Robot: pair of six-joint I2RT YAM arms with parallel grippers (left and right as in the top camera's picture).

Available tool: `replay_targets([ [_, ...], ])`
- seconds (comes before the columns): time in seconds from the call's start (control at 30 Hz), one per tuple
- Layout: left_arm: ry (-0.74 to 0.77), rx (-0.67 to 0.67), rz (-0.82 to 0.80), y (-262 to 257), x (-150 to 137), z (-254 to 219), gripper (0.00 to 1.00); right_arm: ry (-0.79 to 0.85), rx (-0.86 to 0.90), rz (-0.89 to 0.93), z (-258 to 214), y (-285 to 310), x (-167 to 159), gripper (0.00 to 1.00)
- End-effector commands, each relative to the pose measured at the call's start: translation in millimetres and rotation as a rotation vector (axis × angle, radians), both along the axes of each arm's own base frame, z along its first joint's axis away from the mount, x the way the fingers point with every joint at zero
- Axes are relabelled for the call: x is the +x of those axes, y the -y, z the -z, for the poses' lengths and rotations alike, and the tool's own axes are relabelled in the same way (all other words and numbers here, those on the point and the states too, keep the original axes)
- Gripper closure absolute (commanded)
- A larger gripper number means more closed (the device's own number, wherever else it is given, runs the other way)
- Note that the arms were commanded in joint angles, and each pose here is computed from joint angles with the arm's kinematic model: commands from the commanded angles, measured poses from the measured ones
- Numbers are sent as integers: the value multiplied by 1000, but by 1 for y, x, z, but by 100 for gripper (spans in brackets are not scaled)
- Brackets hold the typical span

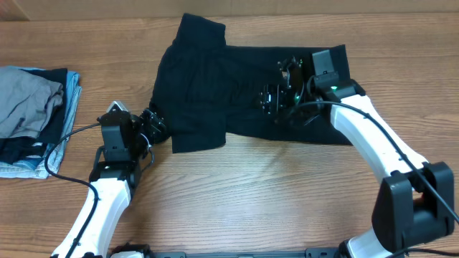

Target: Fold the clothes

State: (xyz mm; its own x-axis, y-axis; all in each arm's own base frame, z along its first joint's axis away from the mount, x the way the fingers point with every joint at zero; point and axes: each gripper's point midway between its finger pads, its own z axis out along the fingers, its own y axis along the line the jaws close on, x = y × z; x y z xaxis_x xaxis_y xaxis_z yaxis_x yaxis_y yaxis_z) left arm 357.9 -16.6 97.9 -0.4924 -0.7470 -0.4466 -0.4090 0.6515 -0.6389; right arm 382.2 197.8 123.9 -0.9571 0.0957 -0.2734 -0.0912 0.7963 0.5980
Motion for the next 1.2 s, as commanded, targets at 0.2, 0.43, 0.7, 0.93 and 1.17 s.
replay_targets([
  [0.2, 80, 68, 155, 13, 5, -15, 24, 122, 72, -183, 16, -77, 3, 9],
  [0.43, 142, 8, 226, 29, 9, -29, 14, 431, -318, -611, 45, -46, 0, 0],
  [0.7, 126, -101, 217, 37, 20, -16, 8, 487, -323, -617, 40, -49, 9, 0],
  [0.93, 69, -191, 149, 36, 31, 9, 8, 436, -323, -623, 46, -46, 0, 0],
  [1.17, 24, -189, 122, 32, 28, 19, 9, 420, -324, -624, 48, -45, -3, 0],
])
